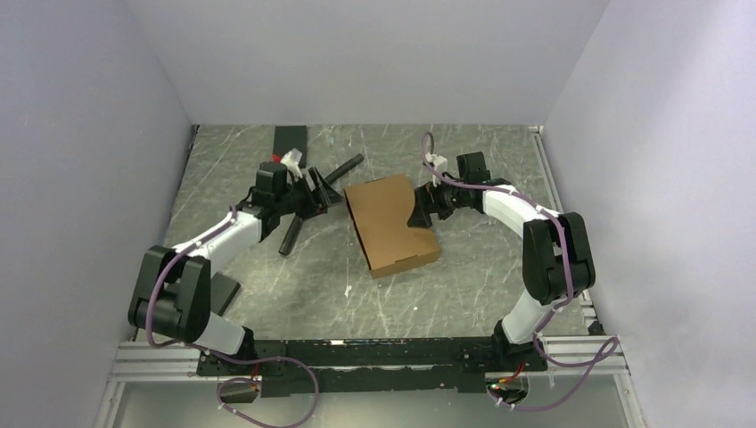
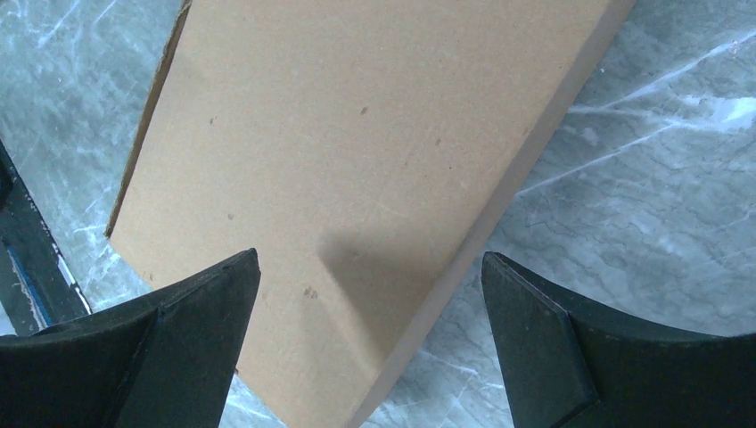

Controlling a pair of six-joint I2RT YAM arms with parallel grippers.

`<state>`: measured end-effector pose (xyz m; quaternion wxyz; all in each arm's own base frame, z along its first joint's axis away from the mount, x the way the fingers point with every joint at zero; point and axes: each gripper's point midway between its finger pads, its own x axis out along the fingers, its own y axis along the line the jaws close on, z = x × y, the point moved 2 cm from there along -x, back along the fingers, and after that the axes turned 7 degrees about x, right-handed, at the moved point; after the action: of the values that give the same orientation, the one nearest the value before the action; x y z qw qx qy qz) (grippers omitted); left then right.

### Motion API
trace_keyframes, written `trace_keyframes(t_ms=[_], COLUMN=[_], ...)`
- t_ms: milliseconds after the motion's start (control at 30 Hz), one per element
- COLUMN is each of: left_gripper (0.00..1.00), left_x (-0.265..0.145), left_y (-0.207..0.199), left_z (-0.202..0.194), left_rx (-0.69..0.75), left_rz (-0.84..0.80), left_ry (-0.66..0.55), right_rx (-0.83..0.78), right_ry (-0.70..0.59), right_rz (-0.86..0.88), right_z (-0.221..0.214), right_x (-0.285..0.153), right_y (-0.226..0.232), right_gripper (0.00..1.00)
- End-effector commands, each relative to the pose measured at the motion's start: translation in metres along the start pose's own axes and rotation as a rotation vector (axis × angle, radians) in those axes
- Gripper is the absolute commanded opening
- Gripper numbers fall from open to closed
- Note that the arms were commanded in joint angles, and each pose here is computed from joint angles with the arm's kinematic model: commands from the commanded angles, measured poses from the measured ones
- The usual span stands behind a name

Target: Fold the paper box

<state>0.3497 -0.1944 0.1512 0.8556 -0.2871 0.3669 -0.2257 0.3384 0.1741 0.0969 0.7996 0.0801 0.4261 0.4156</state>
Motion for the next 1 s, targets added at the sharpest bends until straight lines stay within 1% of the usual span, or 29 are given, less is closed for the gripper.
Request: trace_keyframes(t_ms=[0, 133, 233, 333, 367, 400, 433, 467, 500, 533, 600, 667, 700, 733, 800, 867, 900, 967], left_gripper=[0.79, 0.79, 0.75, 0.72, 0.68, 0.62, 0.51, 0.37, 0.27, 0.23, 0.22, 0.23, 0.25, 0.32, 0.51, 0.65, 0.70, 0.75], left_x=[0.005, 0.023, 0.040, 0.056, 0.061, 0.066, 0.070, 0.074, 0.077, 0.079, 0.081, 0.073, 0.068, 0.060, 0.044, 0.027, 0.018, 0.001], left_y=[-0.004, -0.010, -0.014, -0.017, -0.017, -0.016, -0.015, -0.015, -0.013, -0.011, -0.011, -0.017, -0.021, -0.025, -0.034, -0.038, -0.040, -0.038], left_z=[-0.033, -0.048, -0.058, -0.061, -0.062, -0.063, -0.063, -0.062, -0.062, -0.063, -0.062, -0.057, -0.054, -0.049, -0.040, -0.031, -0.028, -0.024], left_rx=[-0.091, -0.092, -0.090, -0.090, -0.090, -0.092, -0.094, -0.094, -0.093, -0.091, -0.077, -0.047, -0.024, 0.001, 0.061, 0.112, 0.138, 0.189], left_rz=[-0.094, -0.092, -0.091, -0.088, -0.087, -0.086, -0.085, -0.082, -0.073, -0.067, -0.066, -0.082, -0.091, -0.100, -0.102, -0.076, -0.061, -0.010], left_ry=[0.039, 0.080, 0.135, 0.165, 0.174, 0.181, 0.187, 0.190, 0.194, 0.201, 0.206, 0.197, 0.183, 0.165, 0.135, 0.104, 0.091, 0.077], right_rx=[-0.040, -0.018, -0.010, -0.006, -0.004, -0.002, -0.001, -0.001, -0.003, -0.004, -0.011, -0.032, -0.050, -0.069, -0.119, -0.171, -0.197, -0.262], right_ry=[-0.028, -0.018, -0.011, -0.006, -0.004, -0.002, -0.002, -0.001, -0.001, 0.001, 0.001, -0.002, -0.004, -0.007, -0.020, -0.041, -0.050, -0.070], right_rz=[0.010, 0.021, 0.032, 0.034, 0.034, 0.035, 0.036, 0.035, 0.034, 0.034, 0.031, 0.026, 0.021, 0.014, -0.005, -0.018, -0.019, -0.019], right_z=[0.013, 0.009, 0.006, 0.004, 0.004, 0.003, 0.003, 0.003, 0.003, 0.002, 0.003, 0.006, 0.007, 0.010, 0.016, 0.022, 0.024, 0.027], right_x=[-0.004, -0.001, 0.002, 0.003, 0.004, 0.004, 0.004, 0.004, 0.004, 0.004, 0.003, 0.000, -0.003, -0.006, -0.015, -0.026, -0.031, -0.044], right_y=[0.002, 0.001, 0.001, 0.000, 0.000, 0.000, 0.000, -0.001, -0.001, -0.001, 0.000, 0.000, 0.001, 0.001, 0.003, 0.007, 0.010, 0.015], right_gripper=[0.99, 0.98, 0.97, 0.96, 0.96, 0.96, 0.96, 0.96, 0.96, 0.96, 0.96, 0.97, 0.99, 0.99, 1.00, 1.00, 1.00, 1.00])
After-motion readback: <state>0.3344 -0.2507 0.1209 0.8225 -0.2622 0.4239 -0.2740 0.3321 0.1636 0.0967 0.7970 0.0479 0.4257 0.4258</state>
